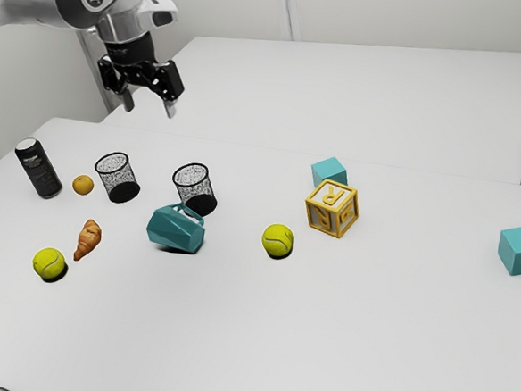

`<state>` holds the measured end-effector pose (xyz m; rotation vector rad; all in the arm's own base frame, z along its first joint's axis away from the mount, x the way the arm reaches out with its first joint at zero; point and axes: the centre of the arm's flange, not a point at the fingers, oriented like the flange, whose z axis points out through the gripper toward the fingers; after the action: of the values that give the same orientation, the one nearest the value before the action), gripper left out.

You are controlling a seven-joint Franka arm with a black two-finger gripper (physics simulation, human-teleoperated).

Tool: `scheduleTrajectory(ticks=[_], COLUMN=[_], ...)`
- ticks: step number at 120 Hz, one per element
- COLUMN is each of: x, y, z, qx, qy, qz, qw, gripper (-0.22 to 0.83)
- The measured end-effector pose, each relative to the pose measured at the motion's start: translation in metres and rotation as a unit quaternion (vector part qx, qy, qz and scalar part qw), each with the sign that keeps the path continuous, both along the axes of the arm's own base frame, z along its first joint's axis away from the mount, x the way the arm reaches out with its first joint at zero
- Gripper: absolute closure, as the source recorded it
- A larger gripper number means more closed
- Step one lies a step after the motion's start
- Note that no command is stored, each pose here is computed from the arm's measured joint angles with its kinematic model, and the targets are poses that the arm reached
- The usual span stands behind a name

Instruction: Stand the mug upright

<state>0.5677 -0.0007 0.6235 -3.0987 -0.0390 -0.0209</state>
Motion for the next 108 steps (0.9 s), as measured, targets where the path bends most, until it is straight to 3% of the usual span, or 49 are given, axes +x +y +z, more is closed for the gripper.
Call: scheduleTrajectory(ticks=[43,86,108], x=[-0.002,0.001,-0.003], y=[-0.015,0.069,0.074], z=[-0.016,-0.075,-0.121], qx=[-0.018,-0.103,-0.130], qy=[0.017,0.067,0.105], qz=[-0.010,0.067,0.069], qw=[1.000,0.990,0.984], gripper=[0.00,0.00,0.00])
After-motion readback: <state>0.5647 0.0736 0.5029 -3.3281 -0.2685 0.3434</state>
